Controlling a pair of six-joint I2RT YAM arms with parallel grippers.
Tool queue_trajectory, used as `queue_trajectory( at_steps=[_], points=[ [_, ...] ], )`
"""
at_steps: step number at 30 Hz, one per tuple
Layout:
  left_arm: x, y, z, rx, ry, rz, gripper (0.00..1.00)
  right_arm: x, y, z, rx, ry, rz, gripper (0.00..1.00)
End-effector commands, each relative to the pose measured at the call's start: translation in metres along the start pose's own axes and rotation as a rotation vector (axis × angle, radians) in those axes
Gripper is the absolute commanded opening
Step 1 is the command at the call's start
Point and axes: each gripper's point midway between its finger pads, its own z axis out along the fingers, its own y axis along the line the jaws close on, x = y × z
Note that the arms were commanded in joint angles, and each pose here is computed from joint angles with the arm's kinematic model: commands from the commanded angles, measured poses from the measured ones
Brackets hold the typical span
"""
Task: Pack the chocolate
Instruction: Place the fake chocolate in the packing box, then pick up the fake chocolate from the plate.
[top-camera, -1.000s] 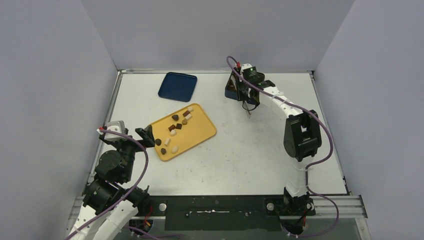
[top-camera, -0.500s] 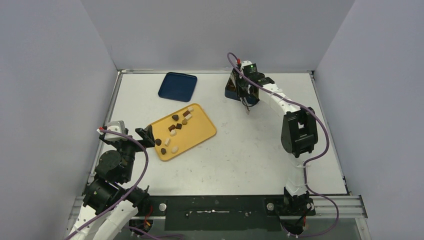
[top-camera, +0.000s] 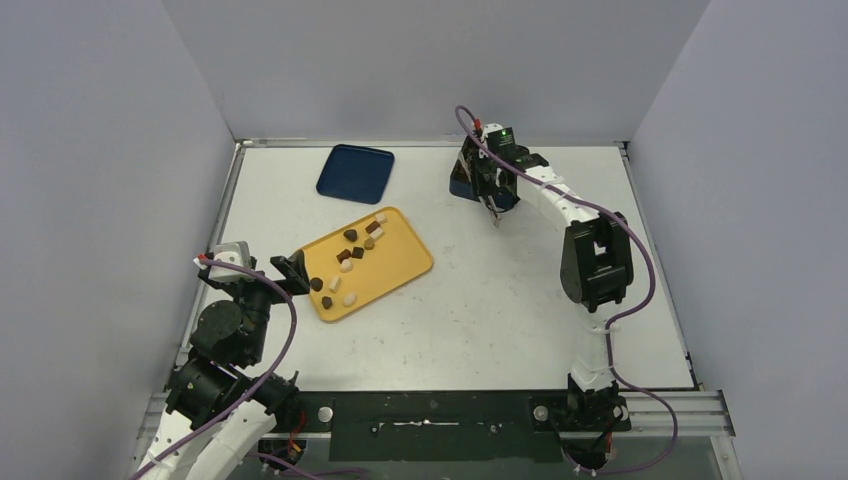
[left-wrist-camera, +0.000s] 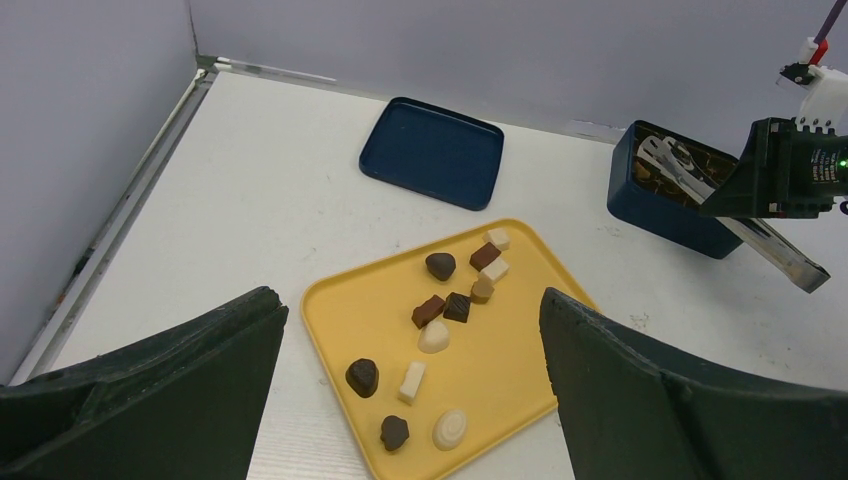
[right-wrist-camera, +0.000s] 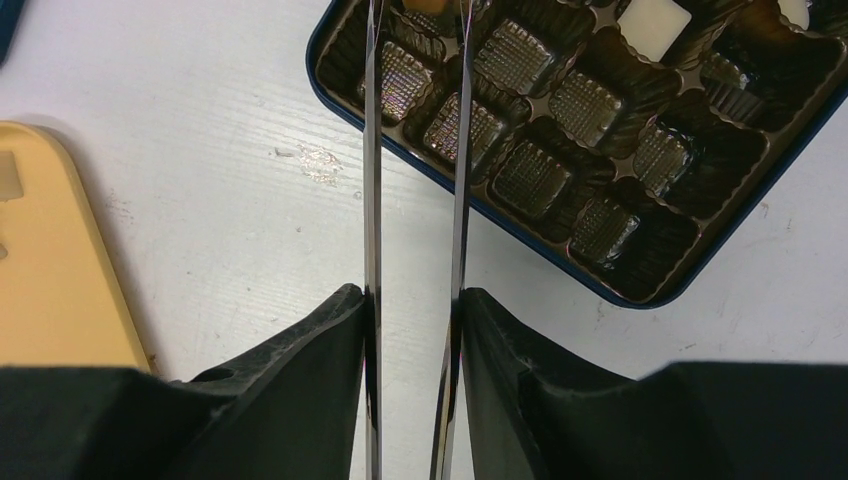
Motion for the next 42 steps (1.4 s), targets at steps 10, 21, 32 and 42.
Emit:
queue_trajectory(
  at_steps=[10,21,32,42],
  points=[
    [-0.014,-0.005,0.001,0.020,-0.048,-0.020,0.97,-0.040,0.001,-0.025,-0.001,-0.087,0.005,0.38],
    [-0.013,-0.010,0.001,0.046,-0.048,-0.023,0.97,-0.037,0.023,-0.065,-0.093,-0.130,0.012,0.38],
    [-0.013,-0.006,0.002,0.028,-0.042,-0.019,0.97,-0.028,0.054,-0.100,-0.190,-0.156,-0.001,0.37],
    [-0.015,-0.003,-0.001,0.016,-0.051,-0.025,0.97,-0.015,0.123,-0.109,-0.289,-0.149,-0.058,0.37]
  ],
)
